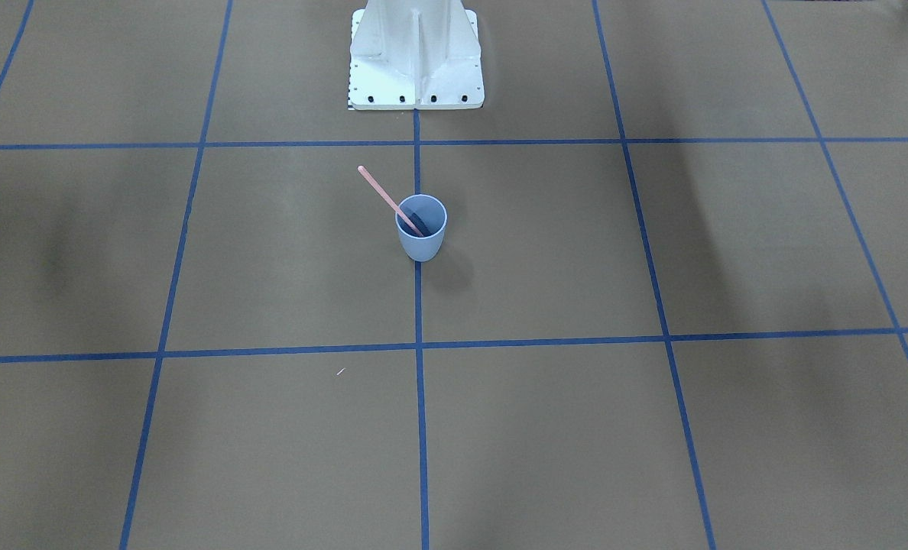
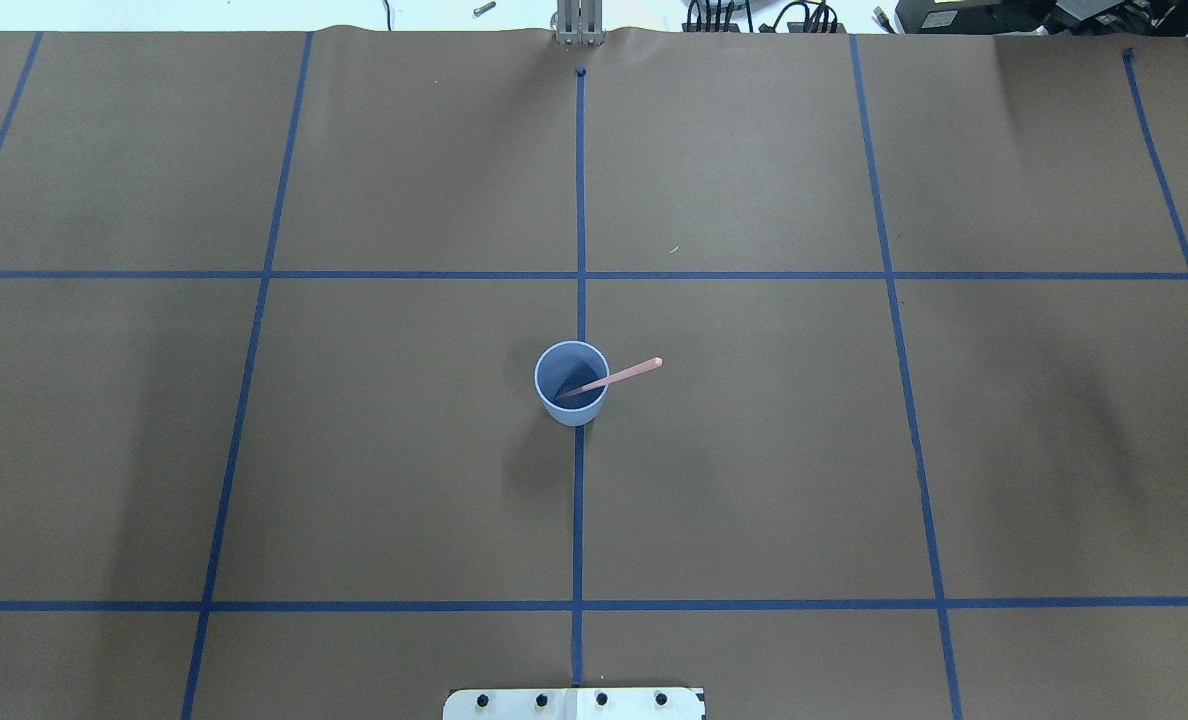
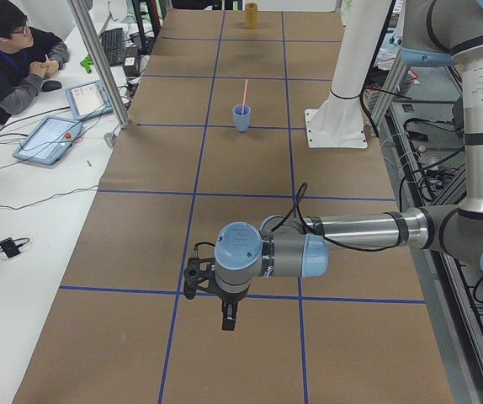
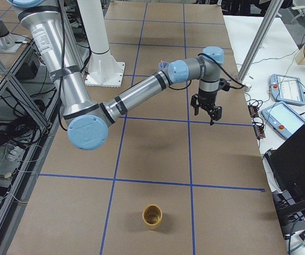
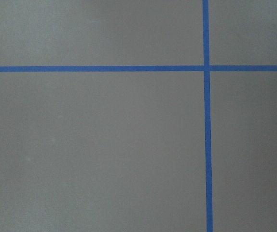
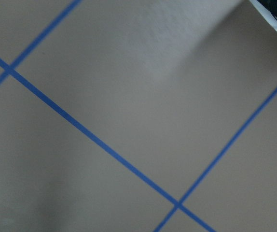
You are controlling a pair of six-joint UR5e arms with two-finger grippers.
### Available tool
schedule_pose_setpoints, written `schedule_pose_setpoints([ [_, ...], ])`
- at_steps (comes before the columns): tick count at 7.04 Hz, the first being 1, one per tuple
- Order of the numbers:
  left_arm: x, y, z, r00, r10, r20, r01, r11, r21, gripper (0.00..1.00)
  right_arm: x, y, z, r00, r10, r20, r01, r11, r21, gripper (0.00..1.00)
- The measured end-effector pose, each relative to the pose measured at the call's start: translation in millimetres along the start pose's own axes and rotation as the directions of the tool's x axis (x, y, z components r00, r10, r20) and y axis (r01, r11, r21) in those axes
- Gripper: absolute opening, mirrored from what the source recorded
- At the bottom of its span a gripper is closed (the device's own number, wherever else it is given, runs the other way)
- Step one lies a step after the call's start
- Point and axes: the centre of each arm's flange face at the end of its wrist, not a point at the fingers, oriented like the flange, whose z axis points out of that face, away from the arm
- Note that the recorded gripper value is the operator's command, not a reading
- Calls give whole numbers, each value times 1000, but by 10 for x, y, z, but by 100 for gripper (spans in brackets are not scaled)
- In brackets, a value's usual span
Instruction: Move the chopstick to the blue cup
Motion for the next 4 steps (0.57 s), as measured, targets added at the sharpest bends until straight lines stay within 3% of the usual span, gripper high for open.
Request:
schedule_pose_setpoints([
  [2, 35, -17, -36, 1000, 7, 1, -7, 1000, 7, 98, 540, 1167, 381, 983, 180, 26, -178, 981, -81, 100],
  [4, 39, -17, -40, 1000, 8, 1, -8, 1000, 8, 98, 762, 2202, 676, 941, 335, 45, -326, 934, -148, 100],
])
